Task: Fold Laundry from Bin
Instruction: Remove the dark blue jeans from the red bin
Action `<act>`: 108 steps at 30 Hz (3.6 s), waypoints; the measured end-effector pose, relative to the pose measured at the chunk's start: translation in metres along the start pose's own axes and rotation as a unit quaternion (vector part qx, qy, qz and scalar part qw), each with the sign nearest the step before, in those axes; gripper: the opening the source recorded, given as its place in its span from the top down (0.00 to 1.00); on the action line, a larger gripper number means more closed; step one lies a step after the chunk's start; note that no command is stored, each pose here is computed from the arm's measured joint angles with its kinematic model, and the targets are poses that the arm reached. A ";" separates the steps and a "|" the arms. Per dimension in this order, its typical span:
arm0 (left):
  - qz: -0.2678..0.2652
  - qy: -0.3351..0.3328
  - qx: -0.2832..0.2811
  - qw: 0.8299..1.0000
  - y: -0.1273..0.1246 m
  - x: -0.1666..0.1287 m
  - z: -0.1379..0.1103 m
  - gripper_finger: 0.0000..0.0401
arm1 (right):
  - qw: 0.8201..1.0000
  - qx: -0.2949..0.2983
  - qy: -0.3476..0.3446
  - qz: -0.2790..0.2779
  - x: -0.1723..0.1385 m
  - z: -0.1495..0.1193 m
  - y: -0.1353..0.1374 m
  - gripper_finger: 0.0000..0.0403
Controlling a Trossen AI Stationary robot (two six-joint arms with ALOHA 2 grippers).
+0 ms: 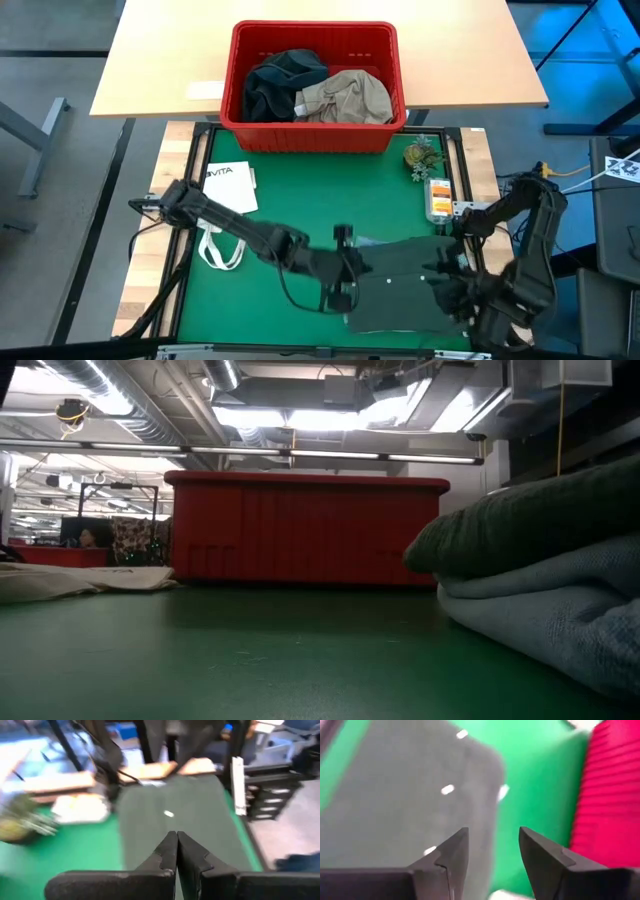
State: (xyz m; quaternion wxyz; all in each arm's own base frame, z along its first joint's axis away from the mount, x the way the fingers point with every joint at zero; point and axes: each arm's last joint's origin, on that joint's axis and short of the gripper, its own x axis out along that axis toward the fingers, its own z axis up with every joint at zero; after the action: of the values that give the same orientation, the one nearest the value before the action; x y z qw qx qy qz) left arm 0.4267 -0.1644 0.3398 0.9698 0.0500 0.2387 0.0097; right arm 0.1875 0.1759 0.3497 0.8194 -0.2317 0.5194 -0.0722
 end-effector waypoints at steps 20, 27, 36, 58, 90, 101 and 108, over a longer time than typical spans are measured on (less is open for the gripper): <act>0.398 -0.022 0.070 0.914 0.217 -0.119 0.057 0.56 | 0.987 0.097 0.011 -0.124 0.056 0.028 -0.176 0.57; 0.455 0.040 0.030 0.889 0.317 -0.133 0.030 0.59 | 0.994 0.097 0.041 -0.029 0.093 0.016 -0.190 0.57; 0.401 0.070 -0.061 0.912 0.428 -0.146 -0.029 0.63 | 0.990 0.097 0.097 -0.026 0.133 -0.003 -0.181 0.57; 0.396 0.159 -0.120 0.896 0.529 -0.062 -0.147 0.52 | 0.991 0.108 0.071 -0.034 0.162 -0.006 -0.169 0.57; 0.306 0.189 -0.159 0.920 0.537 -0.060 -0.177 0.61 | 0.991 0.107 0.071 -0.033 0.162 -0.006 -0.169 0.57; 0.307 0.181 -0.166 0.919 0.531 -0.058 -0.169 0.98 | 0.991 0.111 0.073 -0.033 0.162 -0.006 -0.169 0.57; 0.332 0.121 -0.131 0.926 0.511 -0.084 -0.120 0.99 | 0.990 0.115 0.073 -0.033 0.162 -0.006 -0.168 0.57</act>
State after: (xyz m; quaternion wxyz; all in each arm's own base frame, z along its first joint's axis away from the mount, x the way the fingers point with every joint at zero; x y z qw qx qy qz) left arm 0.2988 0.3513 0.3248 0.8725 -0.0030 0.3208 0.3686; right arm 0.2756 -0.0324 0.2919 0.7979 -0.1470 0.5576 -0.1754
